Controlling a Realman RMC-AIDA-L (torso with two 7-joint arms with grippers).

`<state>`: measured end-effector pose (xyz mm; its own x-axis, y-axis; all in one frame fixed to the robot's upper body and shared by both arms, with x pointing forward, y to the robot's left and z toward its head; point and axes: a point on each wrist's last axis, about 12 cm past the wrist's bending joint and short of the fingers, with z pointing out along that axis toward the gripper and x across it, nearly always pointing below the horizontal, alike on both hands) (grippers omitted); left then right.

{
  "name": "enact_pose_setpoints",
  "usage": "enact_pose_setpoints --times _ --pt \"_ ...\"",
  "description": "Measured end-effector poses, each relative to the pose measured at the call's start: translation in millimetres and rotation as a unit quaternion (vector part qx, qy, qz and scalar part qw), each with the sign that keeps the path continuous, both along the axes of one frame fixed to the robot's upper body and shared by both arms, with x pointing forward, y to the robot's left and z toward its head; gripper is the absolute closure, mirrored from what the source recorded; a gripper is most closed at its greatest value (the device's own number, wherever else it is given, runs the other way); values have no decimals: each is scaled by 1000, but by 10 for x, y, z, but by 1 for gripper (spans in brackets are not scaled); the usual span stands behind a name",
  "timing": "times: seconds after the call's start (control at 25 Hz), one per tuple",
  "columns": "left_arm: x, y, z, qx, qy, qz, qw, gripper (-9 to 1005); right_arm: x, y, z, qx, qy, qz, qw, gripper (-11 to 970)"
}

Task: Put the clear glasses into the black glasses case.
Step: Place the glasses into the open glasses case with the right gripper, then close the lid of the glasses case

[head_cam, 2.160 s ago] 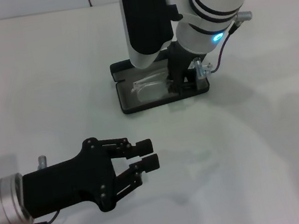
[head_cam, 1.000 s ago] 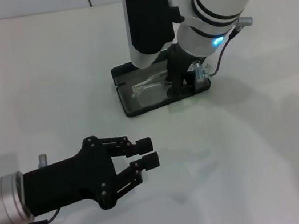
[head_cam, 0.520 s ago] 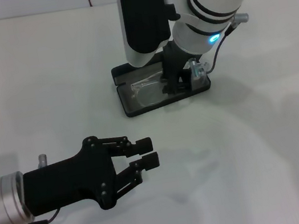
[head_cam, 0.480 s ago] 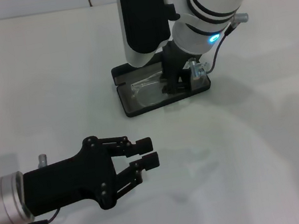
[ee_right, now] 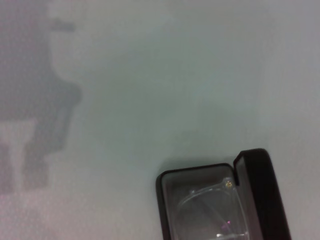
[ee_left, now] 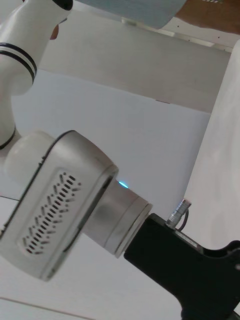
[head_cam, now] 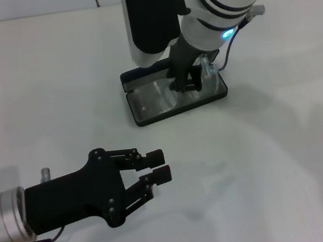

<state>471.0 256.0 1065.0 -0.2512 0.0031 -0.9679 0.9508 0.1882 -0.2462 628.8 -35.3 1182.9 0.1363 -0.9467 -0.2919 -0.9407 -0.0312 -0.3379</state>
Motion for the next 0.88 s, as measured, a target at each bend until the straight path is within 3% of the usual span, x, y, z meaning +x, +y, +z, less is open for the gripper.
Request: enact_pose_setpoints --times 0.4,0.56,0.72,0.88 --pt "-2 -8 2 -2 0 -1 1000 726 -58 -43 50 21 -6 2 1000 751" --pt "8 19 12 -6 -3 9 1000 725 -119 -117 91 61 -9 -6 998 746" --pt "51 94 49 -18 -10 41 999 725 -205 -394 160 148 -10 -44 988 740" --pt "139 131 115 -43 -17 80 996 725 -314 -865 108 260 11 -99 960 735"
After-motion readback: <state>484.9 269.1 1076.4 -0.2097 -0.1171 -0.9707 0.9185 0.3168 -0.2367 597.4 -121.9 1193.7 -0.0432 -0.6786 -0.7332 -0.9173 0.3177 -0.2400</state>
